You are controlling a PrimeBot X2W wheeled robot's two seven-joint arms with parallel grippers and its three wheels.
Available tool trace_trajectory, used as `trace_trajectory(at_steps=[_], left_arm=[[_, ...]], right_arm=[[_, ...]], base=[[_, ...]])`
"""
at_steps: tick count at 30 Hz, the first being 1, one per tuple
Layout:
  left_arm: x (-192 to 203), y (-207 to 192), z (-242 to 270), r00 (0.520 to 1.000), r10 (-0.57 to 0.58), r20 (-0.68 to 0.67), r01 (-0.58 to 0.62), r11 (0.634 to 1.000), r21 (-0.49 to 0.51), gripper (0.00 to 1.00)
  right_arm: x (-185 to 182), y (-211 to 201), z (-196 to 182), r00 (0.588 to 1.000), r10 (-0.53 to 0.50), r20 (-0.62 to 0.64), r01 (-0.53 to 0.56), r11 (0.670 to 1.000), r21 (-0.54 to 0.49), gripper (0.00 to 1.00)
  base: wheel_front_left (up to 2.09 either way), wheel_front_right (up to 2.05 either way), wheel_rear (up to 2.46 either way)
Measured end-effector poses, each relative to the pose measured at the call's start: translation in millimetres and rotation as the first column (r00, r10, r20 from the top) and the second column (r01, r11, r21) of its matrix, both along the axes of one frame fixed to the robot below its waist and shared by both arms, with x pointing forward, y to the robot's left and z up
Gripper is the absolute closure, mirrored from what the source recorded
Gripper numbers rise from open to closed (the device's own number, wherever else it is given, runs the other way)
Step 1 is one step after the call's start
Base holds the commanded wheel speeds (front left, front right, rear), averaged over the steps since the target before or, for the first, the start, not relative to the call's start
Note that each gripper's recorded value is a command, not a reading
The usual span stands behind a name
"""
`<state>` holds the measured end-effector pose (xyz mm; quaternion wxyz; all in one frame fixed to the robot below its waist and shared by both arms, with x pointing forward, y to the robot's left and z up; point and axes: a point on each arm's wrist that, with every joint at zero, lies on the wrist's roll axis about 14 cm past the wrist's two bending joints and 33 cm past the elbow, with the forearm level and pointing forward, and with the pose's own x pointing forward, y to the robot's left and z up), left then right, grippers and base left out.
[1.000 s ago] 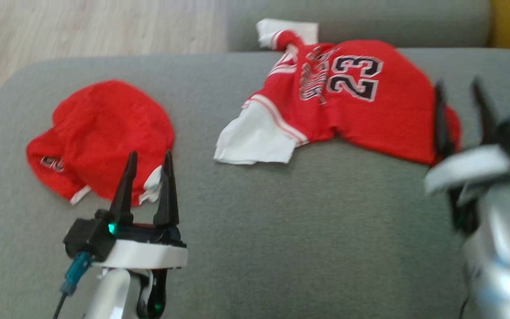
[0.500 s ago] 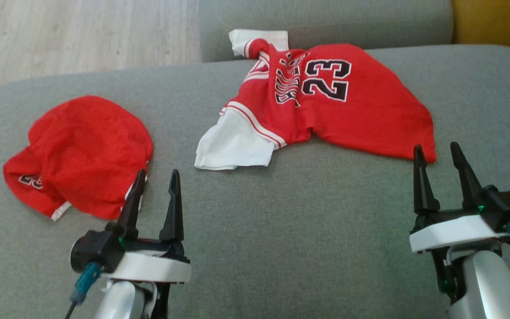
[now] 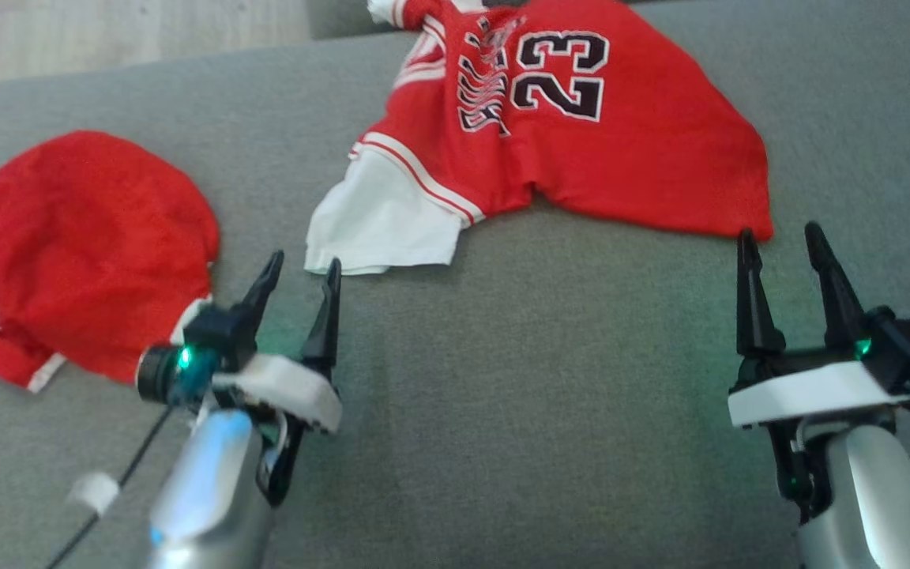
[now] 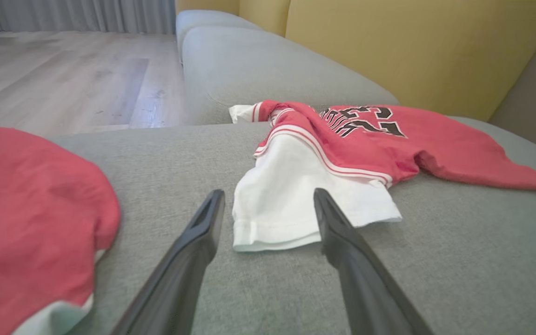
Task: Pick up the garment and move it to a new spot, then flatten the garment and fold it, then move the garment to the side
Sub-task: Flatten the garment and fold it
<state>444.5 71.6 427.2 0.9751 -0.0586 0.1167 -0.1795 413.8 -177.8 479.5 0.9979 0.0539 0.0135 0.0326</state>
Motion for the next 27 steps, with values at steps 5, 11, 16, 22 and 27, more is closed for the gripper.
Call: trace_trajectory(at_steps=[5,11,16,22,27], left_arm=[[19,-9,-26,0.995,-0.023,-0.100,0.027,0.999,0.043,0.00],[33,-10,-54,0.982,-0.006,-0.189,0.028,0.993,0.116,0.00],[36,-11,-63,0.974,-0.010,-0.225,0.047,0.986,0.157,0.00],[31,-12,-61,0.974,-0.022,-0.225,0.053,0.990,0.133,1.00],[35,-8,-36,0.993,0.003,-0.115,0.005,0.998,0.069,1.00]], right_arm=[[5,-5,-3,1.000,-0.011,-0.005,0.010,1.000,-0.008,0.00],[6,-12,-9,0.999,-0.026,-0.023,0.025,0.999,-0.028,0.00],[5,-17,-11,0.999,-0.041,-0.029,0.040,0.999,-0.033,0.00],[6,-14,-13,0.999,-0.027,-0.047,0.024,0.998,-0.064,0.00],[5,-20,-44,0.976,-0.042,-0.215,0.020,0.994,-0.104,0.00]], base=[[0.00,0.00,0.00],[0.00,0.00,0.00],[0.00,0.00,0.00],[0.00,0.00,0.00],[0.00,0.00,0.00]])
